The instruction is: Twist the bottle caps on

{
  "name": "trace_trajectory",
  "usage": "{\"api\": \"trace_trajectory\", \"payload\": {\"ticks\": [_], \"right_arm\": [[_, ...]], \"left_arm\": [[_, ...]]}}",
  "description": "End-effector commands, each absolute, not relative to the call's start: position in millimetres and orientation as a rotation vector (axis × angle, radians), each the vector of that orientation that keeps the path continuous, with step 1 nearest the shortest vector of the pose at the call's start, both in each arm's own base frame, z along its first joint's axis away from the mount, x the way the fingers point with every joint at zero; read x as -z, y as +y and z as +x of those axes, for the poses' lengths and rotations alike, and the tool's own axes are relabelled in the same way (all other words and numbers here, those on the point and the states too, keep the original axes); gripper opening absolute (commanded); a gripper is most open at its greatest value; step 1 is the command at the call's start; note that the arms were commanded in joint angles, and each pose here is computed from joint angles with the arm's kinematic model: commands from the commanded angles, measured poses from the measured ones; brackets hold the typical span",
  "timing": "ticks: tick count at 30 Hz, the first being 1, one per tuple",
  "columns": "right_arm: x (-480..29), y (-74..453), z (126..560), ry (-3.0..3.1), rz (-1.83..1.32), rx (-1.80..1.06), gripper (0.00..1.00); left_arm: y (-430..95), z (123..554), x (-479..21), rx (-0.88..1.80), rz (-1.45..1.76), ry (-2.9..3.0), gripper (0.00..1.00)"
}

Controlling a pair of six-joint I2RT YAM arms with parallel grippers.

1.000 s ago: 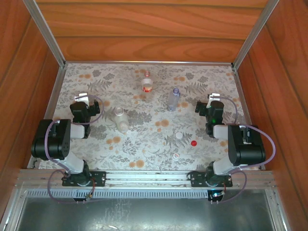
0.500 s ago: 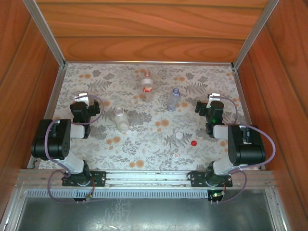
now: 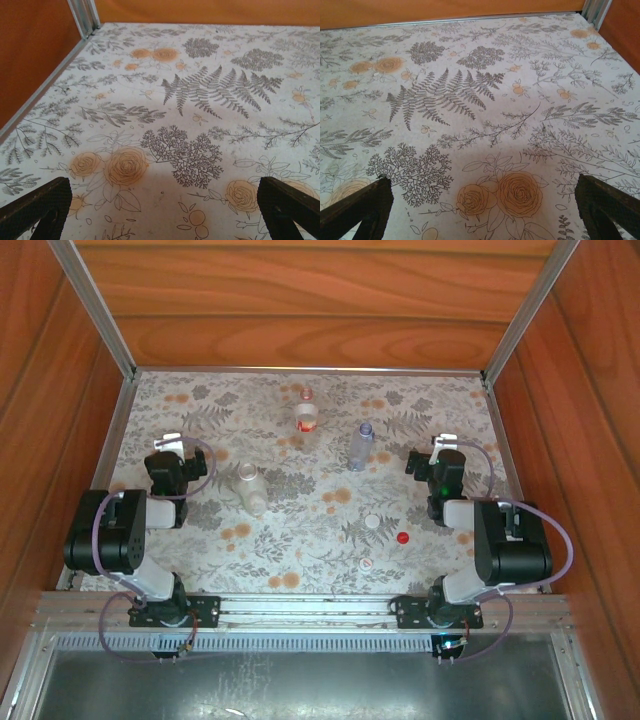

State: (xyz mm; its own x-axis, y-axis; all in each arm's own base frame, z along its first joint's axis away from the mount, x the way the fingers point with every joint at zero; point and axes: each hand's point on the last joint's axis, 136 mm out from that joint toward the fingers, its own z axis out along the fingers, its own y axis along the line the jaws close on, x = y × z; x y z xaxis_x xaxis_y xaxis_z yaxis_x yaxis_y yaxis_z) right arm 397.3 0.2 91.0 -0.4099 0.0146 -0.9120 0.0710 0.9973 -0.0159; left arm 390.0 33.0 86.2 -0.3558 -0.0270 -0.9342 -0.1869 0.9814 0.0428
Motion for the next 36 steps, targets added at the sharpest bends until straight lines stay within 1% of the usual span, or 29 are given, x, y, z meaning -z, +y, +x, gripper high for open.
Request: {"api": "trace_trajectory", "payload": {"ticks": [1, 7, 12, 19, 22, 26, 30, 33, 36], "right_arm": [[-113, -1, 395, 1.951, 0.062, 0.056, 1.00], [-131, 3, 385, 1.944, 0.038, 0.039, 1.00], [-157, 17, 373, 1.923, -0.022, -0.012, 1.00], [-195, 49, 346, 1.891, -0.154, -0.071, 1.00], [-212, 69, 335, 1.867, -0.232, -0.119, 1.00], [-228, 104, 320, 1.825, -0.384, -0.203, 1.00], [-238, 136, 309, 1.797, -0.521, -0.263, 1.00], [-246, 167, 296, 1.764, -0.667, -0.329, 1.00], [-259, 206, 274, 1.675, -0.860, -0.441, 1.00]], "left_arm": [[39, 382, -114, -0.186, -0.196, 1.844, 1.00], [29, 370, -153, -0.228, -0.172, 1.776, 1.00], [2, 363, -200, -0.242, -0.088, 1.701, 1.00], [-34, 342, -269, -0.172, 0.009, 1.614, 1.00], [-55, 332, -288, -0.137, 0.078, 1.595, 1.00], [-88, 318, -304, -0.080, 0.185, 1.576, 1.00], [-116, 304, -309, -0.062, 0.275, 1.577, 1.00], [-136, 294, -305, -0.023, 0.315, 1.581, 1.00], [-155, 284, -298, 0.032, 0.346, 1.592, 1.00]]}}
